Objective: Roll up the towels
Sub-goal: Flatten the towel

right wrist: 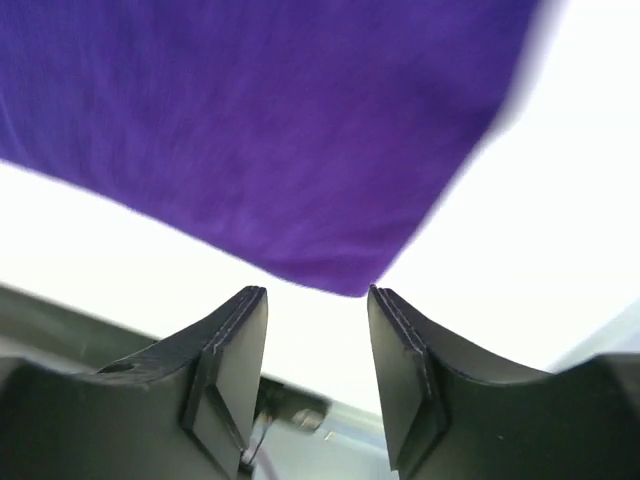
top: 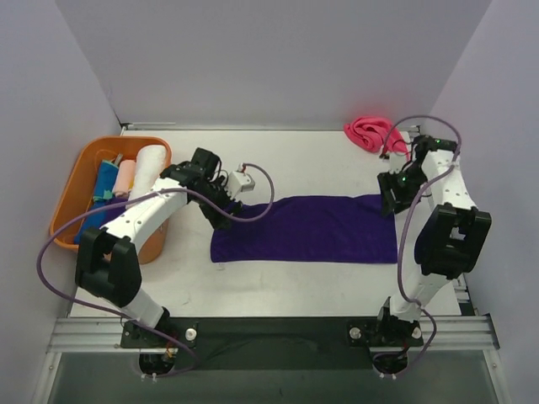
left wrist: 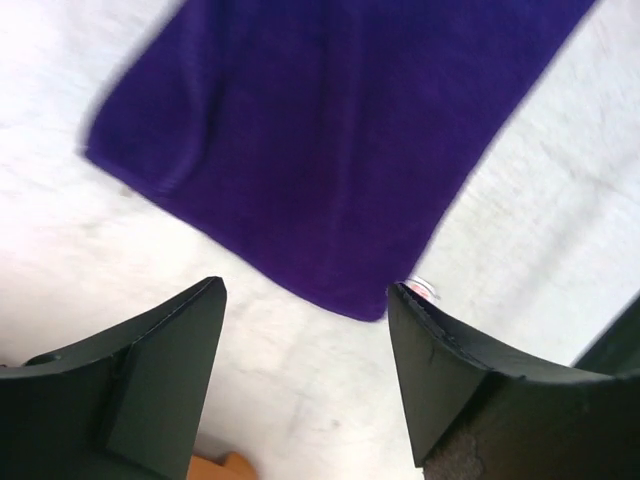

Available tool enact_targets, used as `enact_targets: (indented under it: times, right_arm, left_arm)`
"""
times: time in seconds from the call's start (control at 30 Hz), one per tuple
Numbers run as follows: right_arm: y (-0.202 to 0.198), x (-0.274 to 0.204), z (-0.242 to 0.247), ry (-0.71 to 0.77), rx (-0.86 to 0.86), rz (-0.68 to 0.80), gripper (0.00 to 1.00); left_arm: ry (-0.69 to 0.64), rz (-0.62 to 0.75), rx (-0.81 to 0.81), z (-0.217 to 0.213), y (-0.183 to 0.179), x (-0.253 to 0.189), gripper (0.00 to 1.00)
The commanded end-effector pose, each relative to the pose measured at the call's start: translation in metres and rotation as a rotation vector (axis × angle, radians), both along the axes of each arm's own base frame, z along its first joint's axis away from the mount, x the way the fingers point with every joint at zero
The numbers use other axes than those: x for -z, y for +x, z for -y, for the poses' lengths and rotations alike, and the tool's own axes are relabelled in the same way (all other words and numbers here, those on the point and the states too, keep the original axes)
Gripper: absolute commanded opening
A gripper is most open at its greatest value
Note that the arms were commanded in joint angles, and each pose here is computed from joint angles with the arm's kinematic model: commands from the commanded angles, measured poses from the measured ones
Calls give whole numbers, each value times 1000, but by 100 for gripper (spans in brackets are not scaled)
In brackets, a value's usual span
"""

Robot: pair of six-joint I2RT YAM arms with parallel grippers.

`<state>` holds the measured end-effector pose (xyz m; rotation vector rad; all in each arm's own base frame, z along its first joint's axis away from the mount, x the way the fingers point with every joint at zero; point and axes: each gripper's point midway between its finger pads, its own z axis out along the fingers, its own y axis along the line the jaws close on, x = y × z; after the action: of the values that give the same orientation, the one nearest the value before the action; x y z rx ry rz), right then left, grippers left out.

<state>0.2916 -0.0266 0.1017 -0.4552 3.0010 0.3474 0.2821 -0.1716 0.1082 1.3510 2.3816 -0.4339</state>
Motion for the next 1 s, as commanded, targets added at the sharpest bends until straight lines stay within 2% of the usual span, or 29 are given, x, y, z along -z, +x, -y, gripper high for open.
enact_targets:
  times: [0.0, 0.13, 0.27, 0.37, 0.6, 0.8, 0.97]
  right_arm:
    - [22, -27, 17, -11, 36, 64, 45]
    - [65, -40, 42, -51, 113, 136, 47]
    - [92, -30, 61, -67, 170, 135, 43]
    - [108, -21, 69, -79, 204, 131, 41]
    - [131, 1, 70, -71, 221, 131, 39]
    - [137, 36, 71, -65, 233, 69, 35]
    - [146, 52, 59, -7, 247, 53, 35]
  left_arm:
    - [-24, 88, -22, 1, 36, -17, 76]
    - [13, 112, 12, -1, 57, -6, 71]
    - [34, 134, 39, 1, 71, 5, 69]
    - [60, 123, 0, 1, 83, 15, 66]
    - [39, 97, -58, -2, 91, 20, 66]
    - [16, 73, -112, -11, 93, 18, 66]
    - [2, 53, -131, -16, 91, 16, 66]
